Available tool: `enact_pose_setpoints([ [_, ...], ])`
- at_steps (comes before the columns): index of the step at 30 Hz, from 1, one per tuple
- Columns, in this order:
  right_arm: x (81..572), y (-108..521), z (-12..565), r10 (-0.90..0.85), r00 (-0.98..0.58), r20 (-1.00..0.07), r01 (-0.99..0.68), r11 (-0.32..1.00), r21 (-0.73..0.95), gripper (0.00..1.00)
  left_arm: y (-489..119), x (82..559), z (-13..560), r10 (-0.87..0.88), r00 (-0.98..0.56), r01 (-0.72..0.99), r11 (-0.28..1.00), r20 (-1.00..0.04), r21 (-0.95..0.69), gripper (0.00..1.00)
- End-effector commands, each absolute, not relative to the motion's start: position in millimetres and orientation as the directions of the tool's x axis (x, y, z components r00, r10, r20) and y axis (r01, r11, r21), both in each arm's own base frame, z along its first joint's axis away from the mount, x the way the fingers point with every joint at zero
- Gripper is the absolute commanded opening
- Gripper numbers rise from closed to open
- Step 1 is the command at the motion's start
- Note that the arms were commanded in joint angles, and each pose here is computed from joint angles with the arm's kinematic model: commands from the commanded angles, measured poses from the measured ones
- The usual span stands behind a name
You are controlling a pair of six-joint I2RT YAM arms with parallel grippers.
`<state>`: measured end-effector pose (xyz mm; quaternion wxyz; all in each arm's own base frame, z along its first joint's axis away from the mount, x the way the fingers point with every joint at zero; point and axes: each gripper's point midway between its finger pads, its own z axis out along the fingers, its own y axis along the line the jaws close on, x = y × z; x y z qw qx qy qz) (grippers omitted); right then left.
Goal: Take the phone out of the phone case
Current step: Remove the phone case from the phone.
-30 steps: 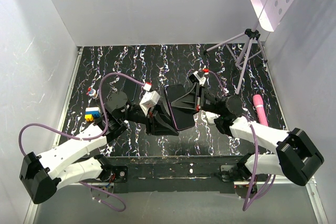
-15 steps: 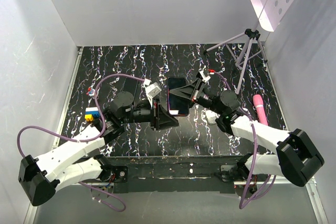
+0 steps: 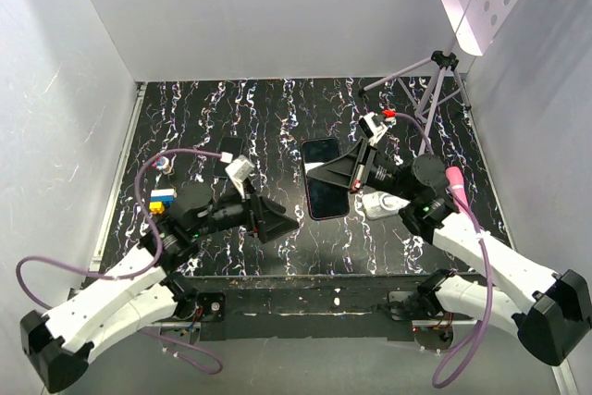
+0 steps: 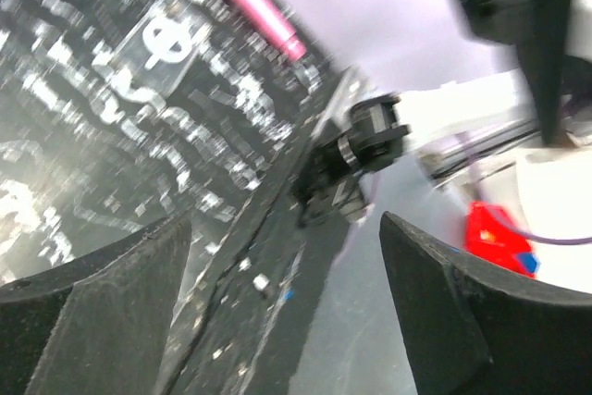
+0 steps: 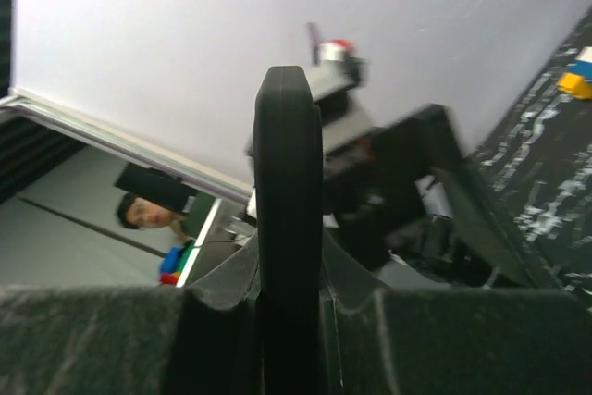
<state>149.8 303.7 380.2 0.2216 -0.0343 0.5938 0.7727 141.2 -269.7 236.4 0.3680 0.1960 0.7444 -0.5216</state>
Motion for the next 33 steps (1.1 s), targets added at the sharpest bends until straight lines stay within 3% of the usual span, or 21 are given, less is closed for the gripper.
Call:
enact_pose_setpoints([
  [1,145,297,386,0.291,-0.793,-0.536,-0.57,-0.042,0.82,0.01,-266,119,313,-0.207,-0.535,0.798,0.196,-0.819,-0.57,0.9],
  [3,142,291,384,0.293,-0.76,-0.58,-0.607,0.0,0.795,0.01,-266,127,331,-0.252,-0.556,0.766,0.214,-0.792,-0.606,0.95],
  [8,134,286,385,0.264,-0.723,-0.638,-0.657,0.021,0.753,0.01,-271,155,348,-0.359,-0.631,0.639,0.264,-0.688,-0.723,0.92],
  [16,131,292,386,0.24,-0.735,-0.634,-0.659,-0.035,0.751,0.01,-304,174,382,-0.412,-0.679,0.629,0.103,-0.608,-0.771,0.89],
  [28,125,304,382,0.22,-0.737,-0.64,-0.664,-0.056,0.745,0.01,-308,181,396,-0.464,-0.663,0.645,0.045,-0.588,-0.763,0.45],
  [30,125,305,383,0.223,-0.737,-0.638,-0.664,-0.058,0.746,0.01,-310,179,400,-0.458,-0.664,0.656,0.024,-0.592,-0.755,0.33],
  [33,126,306,386,0.235,-0.738,-0.633,-0.661,-0.058,0.748,0.01,-316,174,402,-0.418,-0.679,0.666,-0.002,-0.604,-0.746,0.07],
])
